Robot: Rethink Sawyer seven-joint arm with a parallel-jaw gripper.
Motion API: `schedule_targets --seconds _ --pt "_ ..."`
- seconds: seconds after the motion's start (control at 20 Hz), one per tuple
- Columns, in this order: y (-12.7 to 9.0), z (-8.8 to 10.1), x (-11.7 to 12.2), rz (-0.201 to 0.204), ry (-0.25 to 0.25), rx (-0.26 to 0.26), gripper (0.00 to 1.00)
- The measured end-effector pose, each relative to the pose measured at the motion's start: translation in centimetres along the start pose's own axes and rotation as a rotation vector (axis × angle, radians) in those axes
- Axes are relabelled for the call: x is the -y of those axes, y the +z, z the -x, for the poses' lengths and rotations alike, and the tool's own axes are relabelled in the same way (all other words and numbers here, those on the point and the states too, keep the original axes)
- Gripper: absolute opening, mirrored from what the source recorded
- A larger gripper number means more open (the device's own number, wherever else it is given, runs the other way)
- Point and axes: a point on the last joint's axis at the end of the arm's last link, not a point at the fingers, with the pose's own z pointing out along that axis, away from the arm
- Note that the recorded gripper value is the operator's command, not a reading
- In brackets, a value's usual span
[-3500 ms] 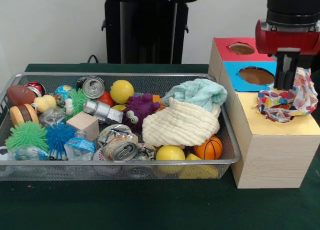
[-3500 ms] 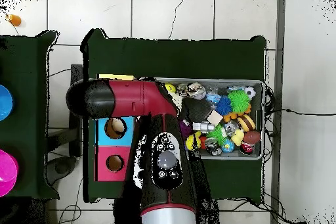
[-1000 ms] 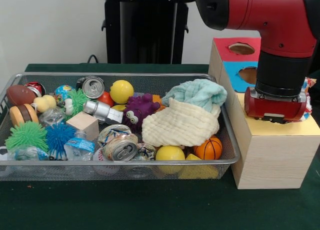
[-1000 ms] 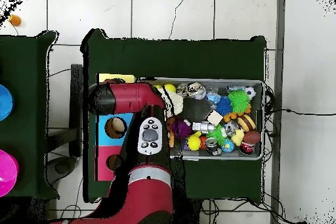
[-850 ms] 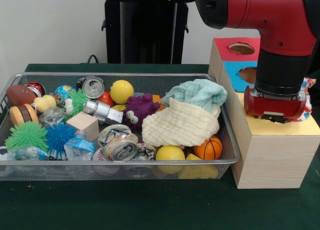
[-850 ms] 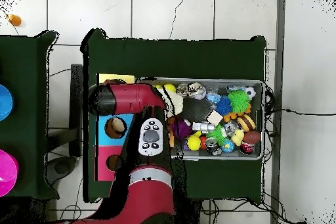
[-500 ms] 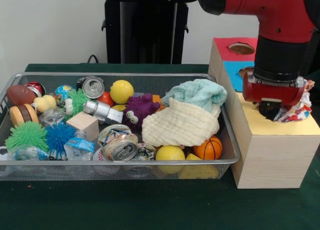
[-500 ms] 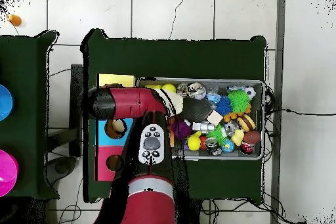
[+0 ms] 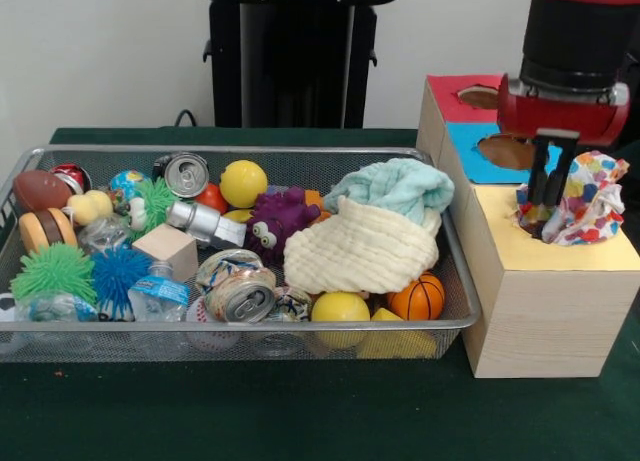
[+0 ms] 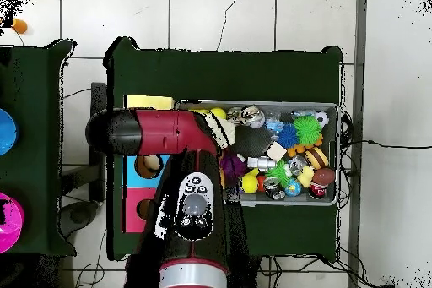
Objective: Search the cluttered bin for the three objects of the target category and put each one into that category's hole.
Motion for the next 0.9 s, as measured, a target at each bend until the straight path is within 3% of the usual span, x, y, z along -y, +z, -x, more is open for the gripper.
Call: schedule_targets --seconds 0.2,0.7,0.9 --pt "-3.0 0.7 0.0 0.004 0.006 0.006 0.00" --pt "-7.4 1.7 -0.4 0.027 0.021 0.028 0.00" --pt "-8.1 1.9 -0.6 0.038 0.032 0.025 0.00"
